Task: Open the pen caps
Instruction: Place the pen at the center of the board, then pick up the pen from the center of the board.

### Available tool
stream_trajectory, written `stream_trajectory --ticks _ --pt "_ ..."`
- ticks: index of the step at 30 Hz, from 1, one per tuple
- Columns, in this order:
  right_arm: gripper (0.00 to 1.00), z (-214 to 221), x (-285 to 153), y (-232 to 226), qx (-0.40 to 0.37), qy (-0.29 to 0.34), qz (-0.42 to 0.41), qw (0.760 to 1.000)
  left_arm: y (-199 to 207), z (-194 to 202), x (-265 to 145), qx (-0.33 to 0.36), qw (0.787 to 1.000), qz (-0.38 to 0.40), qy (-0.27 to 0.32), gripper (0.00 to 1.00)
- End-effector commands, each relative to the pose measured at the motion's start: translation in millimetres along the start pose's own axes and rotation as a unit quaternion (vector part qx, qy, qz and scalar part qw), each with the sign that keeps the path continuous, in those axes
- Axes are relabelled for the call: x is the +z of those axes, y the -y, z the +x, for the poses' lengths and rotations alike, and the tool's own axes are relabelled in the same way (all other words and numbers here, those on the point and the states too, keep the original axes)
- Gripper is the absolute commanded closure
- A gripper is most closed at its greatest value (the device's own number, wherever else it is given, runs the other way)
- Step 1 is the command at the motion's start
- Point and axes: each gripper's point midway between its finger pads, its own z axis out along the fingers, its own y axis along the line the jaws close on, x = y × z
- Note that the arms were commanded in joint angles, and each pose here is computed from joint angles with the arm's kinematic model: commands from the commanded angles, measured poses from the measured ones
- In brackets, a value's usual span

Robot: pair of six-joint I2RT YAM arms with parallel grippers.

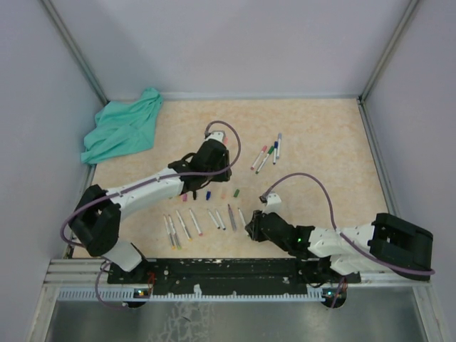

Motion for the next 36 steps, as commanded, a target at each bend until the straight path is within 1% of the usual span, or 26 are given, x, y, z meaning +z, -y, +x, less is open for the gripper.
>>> stream_trajectory --ticks 1,4,5,7,9,12,14,18,22,26,28,36 --pt "0.72 -14 -1 -8 -0.002 0.019 0.001 1.000 -13 -23 -9 0.023 0.999 0.017 0.023 0.56" --pt "0.70 -18 -3 -7 -0.004 0.024 0.002 1.000 -18 -47 -11 0.034 0.998 0.038 0.040 0.49" --pt "0.69 -20 -4 -8 -0.005 0.026 0.001 1.000 -21 -54 -11 0.038 0.997 0.043 0.044 0.45" --pt "0.68 -25 -7 -10 -0.008 0.035 -0.003 0.999 -23 -69 -9 0.053 0.996 0.057 0.053 0.41" --pt "0.67 -32 -11 -14 -0.013 0.045 -0.014 0.999 -29 -81 -3 0.070 0.994 0.059 0.059 0.34" --pt "0.67 -45 -20 -25 -0.027 0.063 -0.041 0.997 -39 -96 12 0.100 0.992 0.050 0.059 0.29" --pt "0.67 -54 -29 -32 -0.034 0.073 -0.059 0.995 -48 -102 26 0.119 0.991 0.033 0.049 0.28" --pt "0.65 -67 -47 -37 -0.035 0.097 -0.084 0.991 -70 -104 58 0.171 0.985 -0.011 0.009 0.28" --pt "0.65 -83 -69 -36 -0.024 0.133 -0.107 0.985 -85 -94 86 0.198 0.979 -0.034 -0.035 0.29" --pt "0.65 -93 -85 -33 -0.018 0.161 -0.121 0.979 -92 -83 108 0.202 0.977 -0.034 -0.066 0.29" --pt "0.65 -95 -89 -30 -0.017 0.168 -0.123 0.978 -95 -82 115 0.199 0.977 -0.033 -0.072 0.29" --pt "0.65 -90 -87 -24 -0.020 0.162 -0.112 0.980 -101 -73 140 0.181 0.977 -0.020 -0.111 0.37"
